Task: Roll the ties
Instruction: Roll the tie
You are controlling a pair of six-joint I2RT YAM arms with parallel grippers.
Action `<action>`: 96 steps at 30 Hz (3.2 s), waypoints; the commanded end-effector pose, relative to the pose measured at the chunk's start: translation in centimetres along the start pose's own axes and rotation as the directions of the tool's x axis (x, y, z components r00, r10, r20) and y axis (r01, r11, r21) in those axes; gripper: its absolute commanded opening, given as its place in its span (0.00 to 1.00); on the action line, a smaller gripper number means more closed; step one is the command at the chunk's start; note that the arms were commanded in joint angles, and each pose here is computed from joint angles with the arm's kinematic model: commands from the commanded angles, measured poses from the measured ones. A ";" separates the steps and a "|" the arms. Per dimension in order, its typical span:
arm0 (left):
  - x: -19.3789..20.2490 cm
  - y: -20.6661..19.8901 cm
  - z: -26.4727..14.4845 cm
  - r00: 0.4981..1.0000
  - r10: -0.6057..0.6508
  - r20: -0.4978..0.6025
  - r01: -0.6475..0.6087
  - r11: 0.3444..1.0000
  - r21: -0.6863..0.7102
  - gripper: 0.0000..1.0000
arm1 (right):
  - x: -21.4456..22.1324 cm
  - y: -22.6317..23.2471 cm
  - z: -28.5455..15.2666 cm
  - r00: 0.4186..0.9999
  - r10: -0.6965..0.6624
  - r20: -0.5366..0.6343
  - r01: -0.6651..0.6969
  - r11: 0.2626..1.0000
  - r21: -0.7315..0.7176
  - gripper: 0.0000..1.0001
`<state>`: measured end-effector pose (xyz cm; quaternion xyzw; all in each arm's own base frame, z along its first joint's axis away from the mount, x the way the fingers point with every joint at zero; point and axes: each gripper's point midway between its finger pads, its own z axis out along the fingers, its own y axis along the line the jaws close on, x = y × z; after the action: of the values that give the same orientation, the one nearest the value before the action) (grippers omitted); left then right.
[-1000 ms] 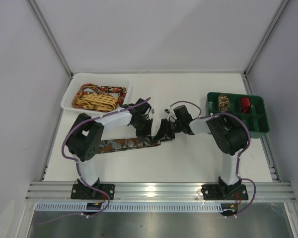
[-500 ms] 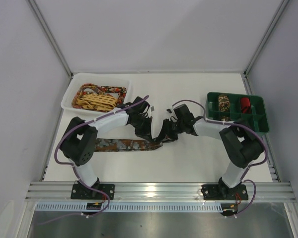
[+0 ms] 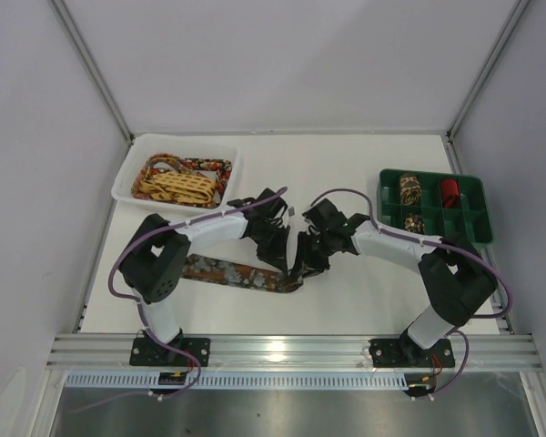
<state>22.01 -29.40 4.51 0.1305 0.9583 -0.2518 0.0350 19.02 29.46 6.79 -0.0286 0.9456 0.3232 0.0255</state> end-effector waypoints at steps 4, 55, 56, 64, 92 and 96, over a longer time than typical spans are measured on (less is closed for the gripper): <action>0.3 -2.0 -0.1 0.999 0.020 0.033 -0.021 0.999 0.024 0.01 | -0.2 2.7 -1.5 0.996 -0.053 0.067 0.046 0.995 0.094 0.00; 3.8 0.5 1.3 0.998 -0.066 0.017 0.067 0.996 -0.053 0.00 | 0.8 3.8 1.4 0.995 0.063 0.077 -0.079 0.970 0.230 0.34; 3.7 0.5 1.2 0.997 -0.069 0.021 0.070 0.996 -0.051 0.00 | 0.6 4.3 1.6 0.994 0.064 0.090 -0.081 0.977 0.200 0.35; 3.2 0.8 0.3 0.994 -0.073 0.080 0.078 0.995 -0.059 0.00 | 0.7 4.1 2.6 0.990 0.072 0.120 -0.093 0.980 0.178 0.37; 4.2 8.5 -1.8 0.957 -0.215 0.196 0.243 0.961 -0.134 0.01 | -0.4 4.7 5.2 0.996 0.052 0.072 -0.067 0.973 0.222 0.34; 4.6 8.3 -1.8 0.956 -0.227 0.186 0.252 0.960 -0.120 0.01 | -0.2 5.2 6.5 0.998 0.043 0.043 -0.051 0.976 0.211 0.42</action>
<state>20.10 -20.08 1.57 -0.0066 0.9786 -0.1802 0.0995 18.99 36.76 5.35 0.0193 0.9738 0.2234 0.0387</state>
